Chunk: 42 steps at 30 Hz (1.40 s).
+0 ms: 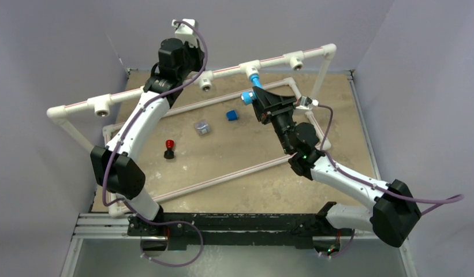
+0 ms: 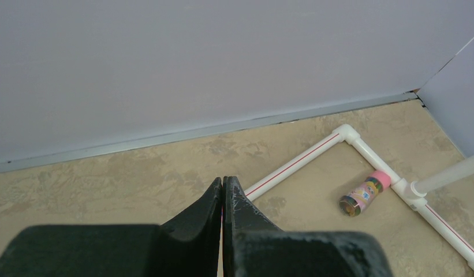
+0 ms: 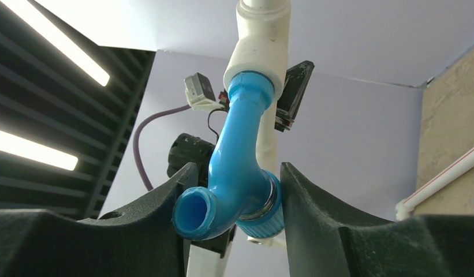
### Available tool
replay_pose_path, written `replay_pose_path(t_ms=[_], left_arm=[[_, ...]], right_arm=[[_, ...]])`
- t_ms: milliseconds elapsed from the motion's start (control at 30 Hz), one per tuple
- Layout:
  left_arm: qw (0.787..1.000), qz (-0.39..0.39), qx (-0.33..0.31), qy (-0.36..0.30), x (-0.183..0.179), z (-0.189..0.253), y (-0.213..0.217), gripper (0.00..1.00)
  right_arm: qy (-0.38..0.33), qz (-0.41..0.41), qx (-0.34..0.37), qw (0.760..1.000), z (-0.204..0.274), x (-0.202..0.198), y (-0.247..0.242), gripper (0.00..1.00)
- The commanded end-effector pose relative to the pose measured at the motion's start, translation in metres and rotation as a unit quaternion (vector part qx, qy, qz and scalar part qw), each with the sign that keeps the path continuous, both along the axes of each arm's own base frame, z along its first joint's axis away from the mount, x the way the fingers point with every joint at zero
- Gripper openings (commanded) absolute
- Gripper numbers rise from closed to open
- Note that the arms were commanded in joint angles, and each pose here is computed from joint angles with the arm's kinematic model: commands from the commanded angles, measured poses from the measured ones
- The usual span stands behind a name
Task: Install the water faucets
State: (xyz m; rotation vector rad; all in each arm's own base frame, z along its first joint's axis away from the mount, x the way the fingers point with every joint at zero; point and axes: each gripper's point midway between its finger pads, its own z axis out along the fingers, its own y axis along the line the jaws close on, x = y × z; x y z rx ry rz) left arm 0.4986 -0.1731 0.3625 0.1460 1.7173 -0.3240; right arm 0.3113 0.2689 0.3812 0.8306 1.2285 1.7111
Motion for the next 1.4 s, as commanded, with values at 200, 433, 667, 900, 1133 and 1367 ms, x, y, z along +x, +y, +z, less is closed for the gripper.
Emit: replay_pose_path(t_ms=[200,433,667,900,1133,1367], left_arm=[[0.995,-0.008,0.028,0.095,0.002,-0.075,-0.002,0.0],[0.995,-0.007,0.03,0.095,0.002,-0.076,-0.001,0.0],[0.995,-0.007,0.031,0.099,0.003,-0.079,-0.001,0.0],[0.995,-0.004,0.034,0.099,0.003,-0.08,0.0,0.0],[0.994,-0.002,0.036,0.099,0.004,-0.081,0.001,0.0],[0.995,-0.003,0.029,0.099,0.007,-0.074,-0.001,0.0]], right_arm=[[0.033,0.078,0.157,0.984,0.028,-0.013,0.001,0.0],[0.005,0.046,0.12,0.992,0.043,-0.013,-0.005,0.0],[-0.05,-0.014,0.021,0.998,0.057,-0.02,-0.02,0.24],[-0.092,-0.065,-0.059,0.992,0.068,-0.026,-0.035,0.61],[-0.121,-0.117,-0.163,0.972,0.075,-0.031,-0.052,0.81],[-0.109,-0.165,-0.3,0.933,0.055,-0.031,-0.075,0.84]])
